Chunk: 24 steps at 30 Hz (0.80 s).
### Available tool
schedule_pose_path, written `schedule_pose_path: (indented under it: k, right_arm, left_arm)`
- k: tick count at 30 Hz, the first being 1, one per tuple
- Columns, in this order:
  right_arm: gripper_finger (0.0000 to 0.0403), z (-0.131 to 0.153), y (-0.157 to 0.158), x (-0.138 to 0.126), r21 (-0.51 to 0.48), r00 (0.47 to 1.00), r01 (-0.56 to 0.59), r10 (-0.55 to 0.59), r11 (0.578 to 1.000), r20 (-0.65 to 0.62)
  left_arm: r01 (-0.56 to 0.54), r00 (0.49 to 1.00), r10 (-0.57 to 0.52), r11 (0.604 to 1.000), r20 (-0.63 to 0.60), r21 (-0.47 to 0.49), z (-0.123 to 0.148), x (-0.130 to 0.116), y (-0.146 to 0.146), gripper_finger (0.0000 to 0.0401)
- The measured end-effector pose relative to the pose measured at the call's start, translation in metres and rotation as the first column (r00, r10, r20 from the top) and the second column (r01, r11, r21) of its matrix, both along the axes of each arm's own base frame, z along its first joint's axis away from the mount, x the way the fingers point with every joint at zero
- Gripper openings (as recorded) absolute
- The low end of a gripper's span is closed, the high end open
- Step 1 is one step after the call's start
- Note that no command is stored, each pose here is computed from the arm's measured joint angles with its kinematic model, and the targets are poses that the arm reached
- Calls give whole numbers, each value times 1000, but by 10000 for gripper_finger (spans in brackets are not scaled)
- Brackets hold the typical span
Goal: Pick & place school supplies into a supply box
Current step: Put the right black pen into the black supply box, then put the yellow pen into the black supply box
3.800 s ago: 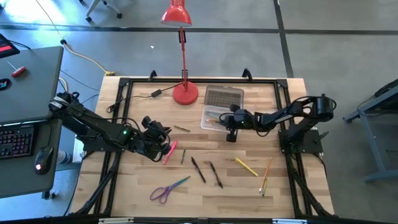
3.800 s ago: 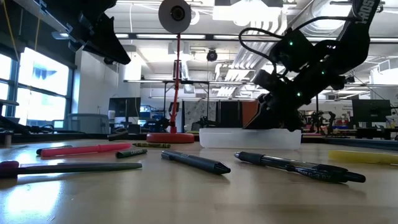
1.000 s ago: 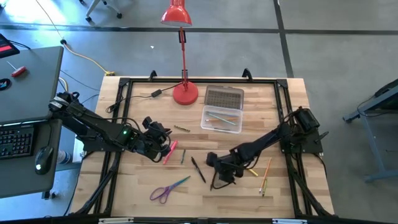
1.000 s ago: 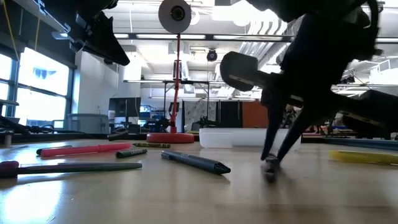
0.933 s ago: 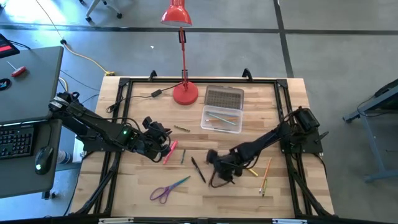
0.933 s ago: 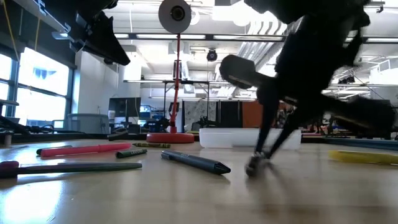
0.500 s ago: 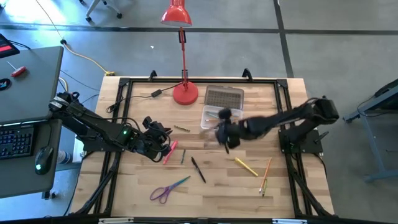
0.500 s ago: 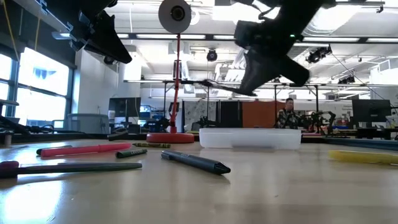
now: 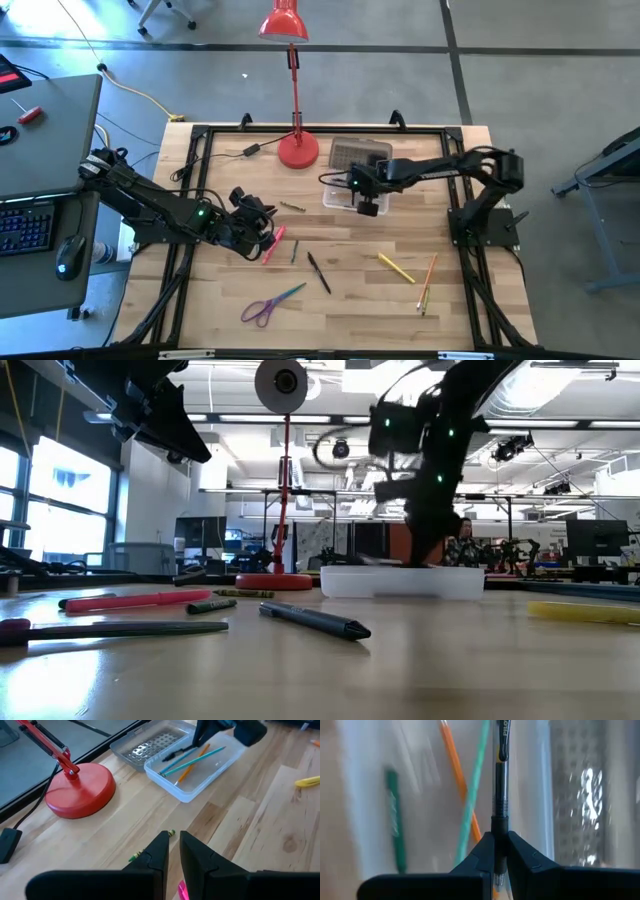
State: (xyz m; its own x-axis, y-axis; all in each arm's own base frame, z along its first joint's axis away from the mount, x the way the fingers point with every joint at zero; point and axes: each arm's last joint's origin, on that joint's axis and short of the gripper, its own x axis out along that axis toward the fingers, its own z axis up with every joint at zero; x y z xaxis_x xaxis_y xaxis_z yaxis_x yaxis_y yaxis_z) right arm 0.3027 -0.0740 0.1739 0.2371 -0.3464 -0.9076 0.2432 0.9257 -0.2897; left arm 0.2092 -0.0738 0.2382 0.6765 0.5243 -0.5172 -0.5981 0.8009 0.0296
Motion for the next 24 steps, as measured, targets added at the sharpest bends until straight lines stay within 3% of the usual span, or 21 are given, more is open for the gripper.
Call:
schedule_pose_path:
  k: [3,10,18,24]
  right_arm:
    - [17,-9,-1,0,-38,998,0,-2,999,-65]
    - [50,-10,-2,1,-127,996,0,-11,992,-86]
    - [92,-4,2,-2,-124,996,-10,-2,992,-94]
    - [103,25,38,-22,-69,997,34,-39,997,-69]
  left_arm:
    - [0,1000,0,1000,0,0,0,0,0,79]
    - [-4,1000,4,1000,1,5,0,0,0,79]
    - [-5,1000,5,1000,2,6,0,0,0,79]
    - [-5,1000,5,1000,4,6,0,0,0,79]
